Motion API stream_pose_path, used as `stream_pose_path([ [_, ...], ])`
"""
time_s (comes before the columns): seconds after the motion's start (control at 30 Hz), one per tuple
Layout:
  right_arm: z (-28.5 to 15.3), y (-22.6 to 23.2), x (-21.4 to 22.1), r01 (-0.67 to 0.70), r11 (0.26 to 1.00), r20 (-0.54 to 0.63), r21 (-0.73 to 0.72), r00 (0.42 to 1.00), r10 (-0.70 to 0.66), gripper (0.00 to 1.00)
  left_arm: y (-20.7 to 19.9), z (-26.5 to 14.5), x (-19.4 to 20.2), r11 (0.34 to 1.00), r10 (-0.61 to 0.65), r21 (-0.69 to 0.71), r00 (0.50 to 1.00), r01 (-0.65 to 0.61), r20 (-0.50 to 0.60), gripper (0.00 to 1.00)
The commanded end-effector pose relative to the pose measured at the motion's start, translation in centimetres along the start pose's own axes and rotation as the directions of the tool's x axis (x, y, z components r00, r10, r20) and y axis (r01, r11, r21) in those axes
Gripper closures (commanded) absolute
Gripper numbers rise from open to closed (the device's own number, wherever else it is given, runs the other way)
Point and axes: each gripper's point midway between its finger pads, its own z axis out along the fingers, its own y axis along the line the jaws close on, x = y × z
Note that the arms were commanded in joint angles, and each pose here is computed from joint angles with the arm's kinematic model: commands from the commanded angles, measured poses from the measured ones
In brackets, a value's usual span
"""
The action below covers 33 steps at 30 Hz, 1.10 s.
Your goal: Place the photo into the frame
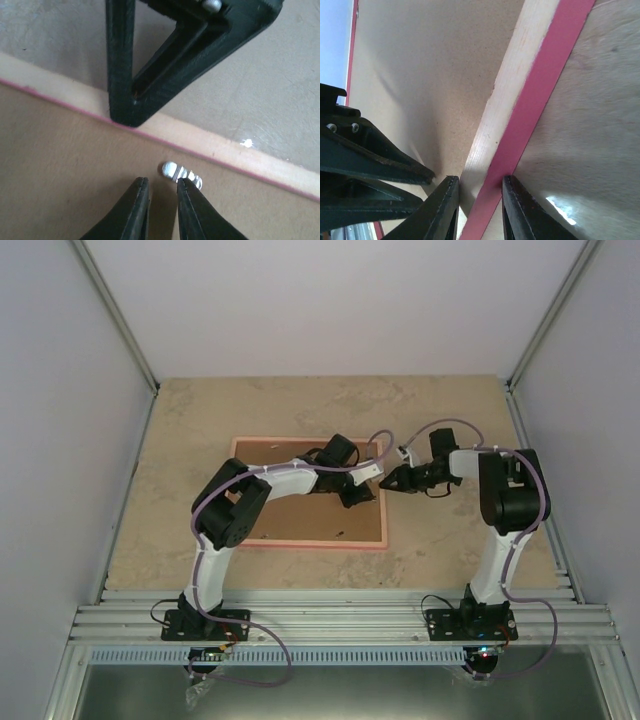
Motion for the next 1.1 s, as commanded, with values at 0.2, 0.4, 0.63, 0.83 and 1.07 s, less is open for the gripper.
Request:
stream_pose_path([
  [0.2,1.9,-1.4,3.5,-0.033,0.997,-0.095,0.07,0.995,0.039,0.78,-2.0,1.8,2.5,0.997,0.063,0.052,0.995,-0.059,-0.075,0.86],
  [0.4,2.0,-1.4,3.6,-0.032,0.997,-0.097,0.07,0.995,0.039,0.84,-2.5,1.7,4.6,0.998,0.037,0.054,0.992,-0.031,-0.119,0.91],
  [0.63,2.0,-1.6,3.7,-0.021,0.997,-0.096,0.079,0.995,0.029,0.91,-4.4,-1.2,2.1,0.992,0.079,0.096,0.997,-0.078,-0.01,0.79],
  [0.83,1.9,-1.7,3.6,-0.018,0.996,-0.095,0.086,0.995,0.026,0.94,-4.2,-1.6,1.7,0.991,0.11,0.069,0.994,-0.111,0.014,0.74],
  [1.07,2.2,-1.4,3.8,-0.007,0.997,-0.102,0.08,0.995,0.016,0.94,-2.2,-1.2,0.6,0.988,0.151,-0.02,0.988,-0.151,0.017,0.74],
])
